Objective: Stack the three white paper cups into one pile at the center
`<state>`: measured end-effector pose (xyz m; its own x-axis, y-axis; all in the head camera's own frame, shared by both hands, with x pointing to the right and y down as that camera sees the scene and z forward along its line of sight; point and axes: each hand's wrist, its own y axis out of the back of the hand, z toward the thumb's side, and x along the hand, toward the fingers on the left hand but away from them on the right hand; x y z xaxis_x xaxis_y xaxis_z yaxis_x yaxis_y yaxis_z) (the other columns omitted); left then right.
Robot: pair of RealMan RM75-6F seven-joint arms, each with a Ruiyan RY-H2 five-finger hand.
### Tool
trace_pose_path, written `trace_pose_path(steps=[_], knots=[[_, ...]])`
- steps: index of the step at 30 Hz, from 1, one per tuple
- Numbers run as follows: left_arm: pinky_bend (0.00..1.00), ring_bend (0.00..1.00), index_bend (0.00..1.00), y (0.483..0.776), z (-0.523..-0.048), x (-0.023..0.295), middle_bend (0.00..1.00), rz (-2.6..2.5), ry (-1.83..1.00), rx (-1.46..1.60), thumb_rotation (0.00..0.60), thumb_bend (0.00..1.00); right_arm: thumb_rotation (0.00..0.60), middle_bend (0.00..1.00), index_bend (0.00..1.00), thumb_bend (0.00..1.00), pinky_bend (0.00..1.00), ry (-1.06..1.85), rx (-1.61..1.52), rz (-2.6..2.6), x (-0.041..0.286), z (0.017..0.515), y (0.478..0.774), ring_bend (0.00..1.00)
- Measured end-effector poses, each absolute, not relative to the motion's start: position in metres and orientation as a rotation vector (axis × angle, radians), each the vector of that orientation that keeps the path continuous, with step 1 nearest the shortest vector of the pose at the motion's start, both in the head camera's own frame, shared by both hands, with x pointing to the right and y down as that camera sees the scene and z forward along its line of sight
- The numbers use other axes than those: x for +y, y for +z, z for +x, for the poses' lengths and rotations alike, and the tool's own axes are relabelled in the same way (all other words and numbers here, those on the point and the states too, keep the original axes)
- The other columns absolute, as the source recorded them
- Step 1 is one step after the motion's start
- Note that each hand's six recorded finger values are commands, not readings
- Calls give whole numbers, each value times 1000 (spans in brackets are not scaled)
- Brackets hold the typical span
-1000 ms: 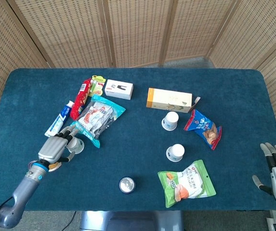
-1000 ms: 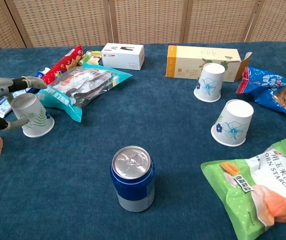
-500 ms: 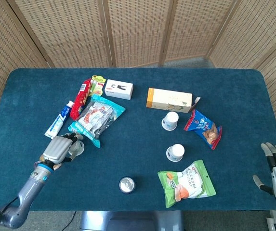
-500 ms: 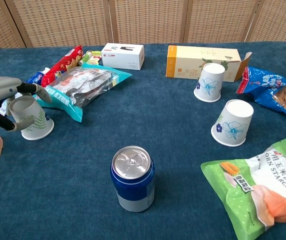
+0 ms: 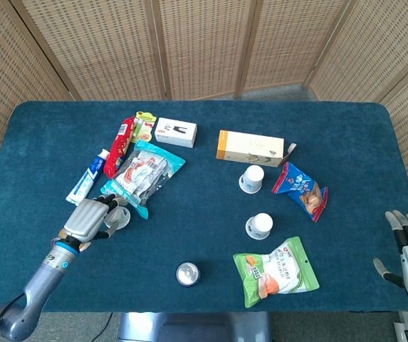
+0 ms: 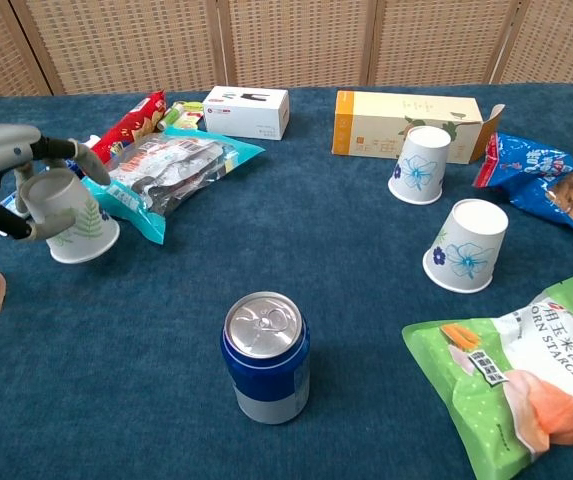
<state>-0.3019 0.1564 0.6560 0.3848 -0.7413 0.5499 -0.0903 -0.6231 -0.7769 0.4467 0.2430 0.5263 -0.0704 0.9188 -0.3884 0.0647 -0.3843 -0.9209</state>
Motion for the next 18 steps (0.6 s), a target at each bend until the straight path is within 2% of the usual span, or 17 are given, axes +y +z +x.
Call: trace_pose_path(steps=[8,18], knots=[[561,355,280,626,-274,135,280,-2042,-1125,748,600,458,590,37,0,281,360,1525,-1090,-1504,244,443,525,25],[557,355,280,638,-213,122,280,-2119,-1023,664,600,458,589,37,0,279,359,1491,-1092,-1509,247,437,517,24]])
